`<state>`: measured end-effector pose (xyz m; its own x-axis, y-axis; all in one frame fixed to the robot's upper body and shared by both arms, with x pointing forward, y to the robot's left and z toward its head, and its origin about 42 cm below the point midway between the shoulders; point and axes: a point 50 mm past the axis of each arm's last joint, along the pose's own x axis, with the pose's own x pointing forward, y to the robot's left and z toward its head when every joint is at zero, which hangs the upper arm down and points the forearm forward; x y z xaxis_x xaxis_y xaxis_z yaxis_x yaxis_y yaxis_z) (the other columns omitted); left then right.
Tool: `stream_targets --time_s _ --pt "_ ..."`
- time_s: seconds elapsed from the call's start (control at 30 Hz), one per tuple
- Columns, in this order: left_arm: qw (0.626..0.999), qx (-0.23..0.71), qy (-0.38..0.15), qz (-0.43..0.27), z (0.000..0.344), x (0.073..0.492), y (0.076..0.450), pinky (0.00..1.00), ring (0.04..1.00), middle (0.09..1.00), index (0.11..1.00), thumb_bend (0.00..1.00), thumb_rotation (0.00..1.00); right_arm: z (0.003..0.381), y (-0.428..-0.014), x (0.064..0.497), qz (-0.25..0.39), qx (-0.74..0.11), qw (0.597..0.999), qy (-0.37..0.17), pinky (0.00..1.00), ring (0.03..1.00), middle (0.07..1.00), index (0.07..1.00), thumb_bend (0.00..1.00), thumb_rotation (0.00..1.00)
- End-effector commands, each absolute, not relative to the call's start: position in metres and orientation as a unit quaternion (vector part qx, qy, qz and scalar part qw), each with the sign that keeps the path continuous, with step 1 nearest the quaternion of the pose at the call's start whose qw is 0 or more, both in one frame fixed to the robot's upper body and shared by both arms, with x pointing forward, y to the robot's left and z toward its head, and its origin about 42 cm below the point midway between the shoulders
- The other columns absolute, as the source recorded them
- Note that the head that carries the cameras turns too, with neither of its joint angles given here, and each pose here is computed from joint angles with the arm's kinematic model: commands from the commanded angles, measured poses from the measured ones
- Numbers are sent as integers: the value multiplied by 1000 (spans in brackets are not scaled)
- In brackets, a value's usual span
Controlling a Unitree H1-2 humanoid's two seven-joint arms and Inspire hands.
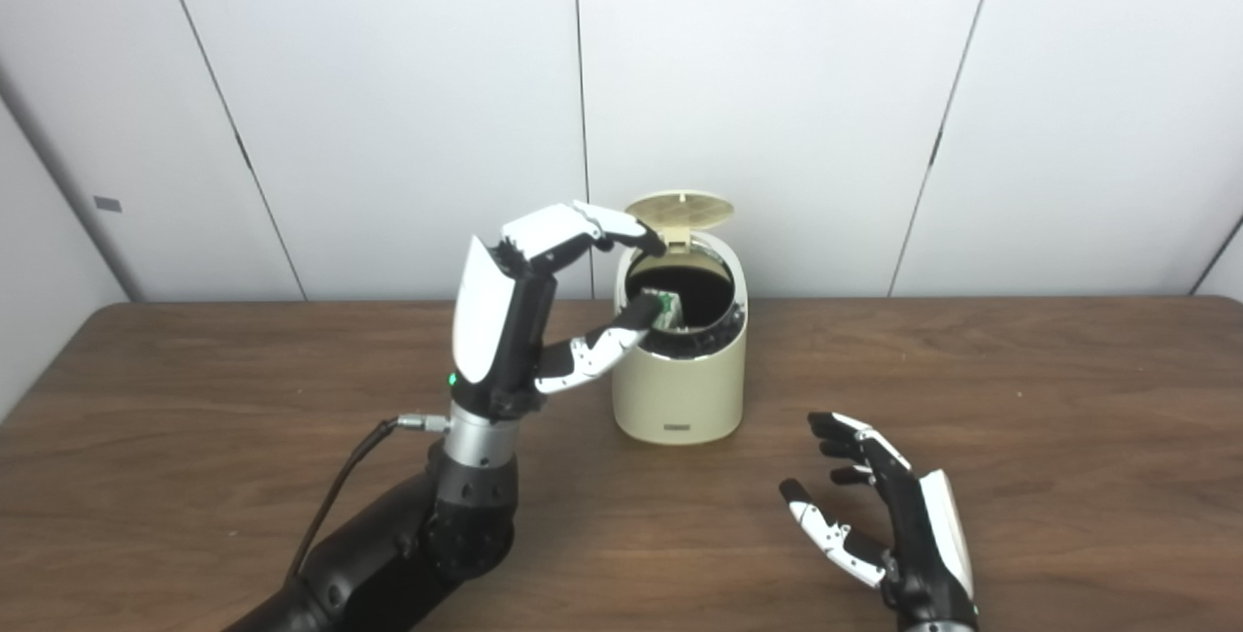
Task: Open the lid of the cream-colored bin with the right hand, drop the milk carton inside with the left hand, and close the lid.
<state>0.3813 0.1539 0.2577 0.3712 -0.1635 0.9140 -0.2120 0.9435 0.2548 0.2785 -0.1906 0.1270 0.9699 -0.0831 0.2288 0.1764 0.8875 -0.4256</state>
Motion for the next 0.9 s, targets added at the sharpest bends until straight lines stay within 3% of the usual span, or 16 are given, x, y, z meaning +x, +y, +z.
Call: stream_targets --time_s 0.0,0.07,0.13,0.23,0.33,0.47,0.5,0.6,0.67,0.87 --pt "810 138 -570 26 279 379 163 473 522 558 592 433 592 119 -196 281 -60 -228 967 -100 644 746 765 753 269 301" --pt "829 119 -547 21 282 374 175 496 555 600 636 432 581 121 -199 283 -59 -226 967 -105 665 764 781 770 295 373" --pt "846 113 -521 3 283 370 191 537 600 646 693 430 656 131 -201 286 -64 -227 964 -120 703 799 819 802 329 464" --pt "874 121 -468 -38 277 363 214 558 583 605 661 400 836 158 -202 289 -66 -252 950 -170 753 851 871 856 390 621" --pt "905 110 -408 -54 269 353 227 550 590 618 663 429 912 187 -202 291 -65 -282 932 -219 815 897 911 896 428 679" --pt "952 39 -299 -56 250 338 235 617 680 702 721 558 866 223 -211 303 -72 -321 897 -296 830 910 920 909 536 765" --pt "959 29 -275 -56 244 336 237 667 746 779 786 595 863 233 -213 307 -74 -336 884 -317 821 897 907 911 622 876" --pt "972 8 -225 -61 231 334 245 731 821 859 854 632 878 261 -213 312 -80 -363 858 -355 806 881 896 905 713 962" --pt "978 -10 -196 -75 220 335 250 797 877 905 893 648 911 287 -211 312 -78 -384 843 -369 793 878 896 905 768 993" --pt "982 -26 -153 -109 192 327 252 898 916 923 920 674 996 349 -207 314 -65 -432 819 -374 817 901 896 896 787 958"
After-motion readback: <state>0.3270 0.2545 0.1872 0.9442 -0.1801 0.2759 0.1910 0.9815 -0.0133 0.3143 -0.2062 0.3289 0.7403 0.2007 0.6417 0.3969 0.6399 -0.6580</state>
